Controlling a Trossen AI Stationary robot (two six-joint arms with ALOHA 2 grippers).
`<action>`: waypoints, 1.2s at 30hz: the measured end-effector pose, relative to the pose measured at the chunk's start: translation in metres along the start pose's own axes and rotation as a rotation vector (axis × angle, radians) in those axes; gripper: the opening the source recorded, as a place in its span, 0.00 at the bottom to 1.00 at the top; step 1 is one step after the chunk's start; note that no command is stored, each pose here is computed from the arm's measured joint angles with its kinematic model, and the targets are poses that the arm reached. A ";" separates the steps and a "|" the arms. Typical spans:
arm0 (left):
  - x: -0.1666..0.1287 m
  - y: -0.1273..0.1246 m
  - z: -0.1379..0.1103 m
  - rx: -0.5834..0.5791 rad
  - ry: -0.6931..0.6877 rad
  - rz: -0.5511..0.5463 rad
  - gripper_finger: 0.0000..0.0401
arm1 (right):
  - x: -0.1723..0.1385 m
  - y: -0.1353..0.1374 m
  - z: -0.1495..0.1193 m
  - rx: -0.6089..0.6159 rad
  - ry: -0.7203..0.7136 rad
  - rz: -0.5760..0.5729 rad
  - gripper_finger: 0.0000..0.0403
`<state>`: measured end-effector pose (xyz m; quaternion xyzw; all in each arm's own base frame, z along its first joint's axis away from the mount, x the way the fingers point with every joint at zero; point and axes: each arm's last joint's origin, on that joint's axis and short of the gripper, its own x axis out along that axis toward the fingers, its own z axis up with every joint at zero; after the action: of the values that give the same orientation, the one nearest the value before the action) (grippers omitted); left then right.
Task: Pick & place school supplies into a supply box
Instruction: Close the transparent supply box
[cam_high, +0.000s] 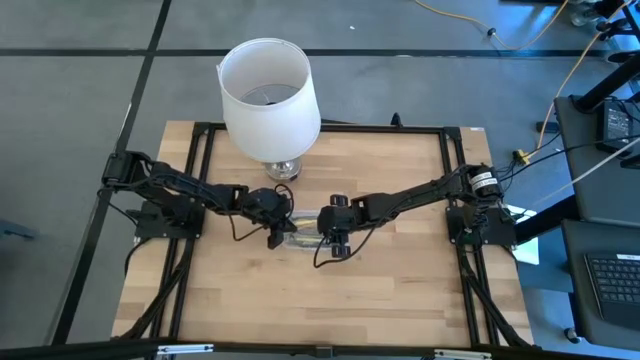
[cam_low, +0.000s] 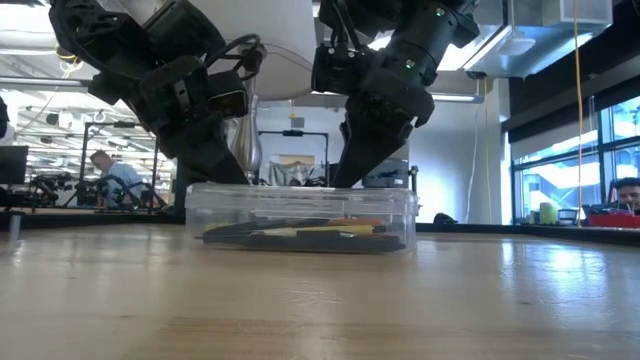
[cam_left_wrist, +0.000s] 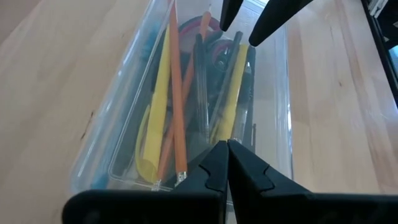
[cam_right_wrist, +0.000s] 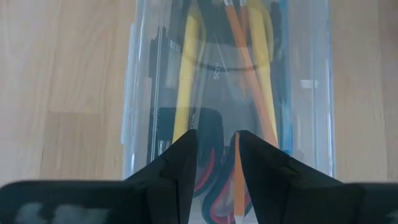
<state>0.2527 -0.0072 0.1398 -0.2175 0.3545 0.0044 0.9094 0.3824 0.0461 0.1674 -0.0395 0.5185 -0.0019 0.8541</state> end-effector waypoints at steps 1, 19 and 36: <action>0.000 0.000 0.000 0.000 -0.001 0.001 0.00 | 0.000 0.000 0.000 0.001 0.001 0.000 0.31; -0.011 -0.027 0.004 0.304 -0.134 -0.013 0.00 | 0.001 0.000 -0.002 0.022 0.015 -0.001 0.31; 0.035 -0.089 -0.002 0.613 -0.149 0.141 0.00 | 0.001 0.000 -0.002 0.028 0.017 0.000 0.31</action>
<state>0.2925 -0.0936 0.1510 0.0924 0.2858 -0.0237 0.9535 0.3809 0.0458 0.1658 -0.0275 0.5256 -0.0094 0.8502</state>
